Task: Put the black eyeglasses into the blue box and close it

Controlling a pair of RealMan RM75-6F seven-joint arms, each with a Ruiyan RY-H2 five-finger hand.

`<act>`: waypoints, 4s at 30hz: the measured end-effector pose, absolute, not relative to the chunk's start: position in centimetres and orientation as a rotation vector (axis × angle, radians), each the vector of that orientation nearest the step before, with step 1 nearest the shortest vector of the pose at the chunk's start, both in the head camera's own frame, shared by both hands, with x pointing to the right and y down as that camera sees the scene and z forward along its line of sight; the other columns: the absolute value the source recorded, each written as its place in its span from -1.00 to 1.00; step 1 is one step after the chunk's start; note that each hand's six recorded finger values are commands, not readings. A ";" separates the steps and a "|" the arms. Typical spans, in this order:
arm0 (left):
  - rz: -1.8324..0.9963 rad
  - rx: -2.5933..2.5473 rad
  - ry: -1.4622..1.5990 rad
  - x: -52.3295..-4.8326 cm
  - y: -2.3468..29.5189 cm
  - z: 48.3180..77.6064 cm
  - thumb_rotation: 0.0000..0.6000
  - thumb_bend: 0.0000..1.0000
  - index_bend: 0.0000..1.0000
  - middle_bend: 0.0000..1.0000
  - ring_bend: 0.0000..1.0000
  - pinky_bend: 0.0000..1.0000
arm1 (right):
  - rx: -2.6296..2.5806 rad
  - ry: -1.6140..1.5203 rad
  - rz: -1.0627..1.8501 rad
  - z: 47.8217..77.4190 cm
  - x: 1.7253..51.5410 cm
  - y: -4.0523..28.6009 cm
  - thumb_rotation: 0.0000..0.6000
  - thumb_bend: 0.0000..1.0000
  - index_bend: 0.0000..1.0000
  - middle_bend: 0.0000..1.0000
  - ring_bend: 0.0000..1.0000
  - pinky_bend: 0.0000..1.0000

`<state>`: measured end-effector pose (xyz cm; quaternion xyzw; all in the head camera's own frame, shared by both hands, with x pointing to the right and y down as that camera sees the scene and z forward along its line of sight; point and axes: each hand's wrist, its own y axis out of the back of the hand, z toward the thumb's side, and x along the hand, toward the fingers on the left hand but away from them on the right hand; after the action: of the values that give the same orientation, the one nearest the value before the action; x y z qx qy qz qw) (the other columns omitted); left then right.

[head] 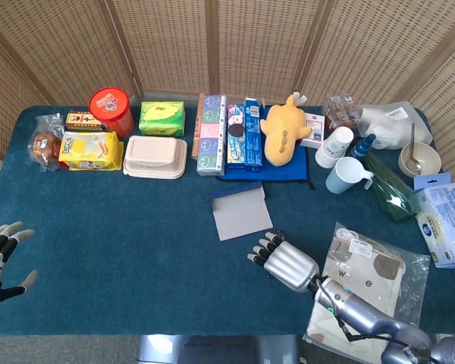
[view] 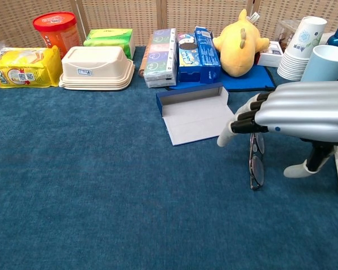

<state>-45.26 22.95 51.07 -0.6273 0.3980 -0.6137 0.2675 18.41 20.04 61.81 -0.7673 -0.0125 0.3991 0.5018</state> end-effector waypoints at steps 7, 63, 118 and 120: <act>-1.662 -1.689 1.075 -45.5 23.0 51.1 0.89 -0.44 -0.61 -0.77 -0.83 -1.00 | -1.828 -0.006 0.941 62.7 18.5 20.3 1.00 -0.62 -0.57 -0.56 -0.64 -0.62; -1.644 -1.672 1.095 -45.9 22.9 50.4 0.95 -0.44 -0.61 -0.77 -0.83 -1.00 | -1.815 0.062 0.954 65.3 19.4 20.2 1.00 0.05 -0.28 -0.56 -0.62 -0.61; -1.620 -1.671 1.109 -45.8 22.7 50.2 0.95 -0.44 -0.64 -0.77 -0.83 -1.00 | -1.869 0.000 0.988 65.6 19.7 19.8 1.00 -0.42 0.21 -0.43 -0.56 -0.58; -1.620 -1.671 1.109 -45.8 22.8 50.2 0.94 -0.44 -0.64 -0.77 -0.83 -1.00 | -1.873 -0.005 0.990 65.6 19.7 19.7 1.00 -0.40 0.23 -0.42 -0.56 -0.58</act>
<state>-45.81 22.76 50.19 -0.6225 0.4134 -0.6036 0.2781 19.70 19.74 65.58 -0.7708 -0.0021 0.4074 0.4897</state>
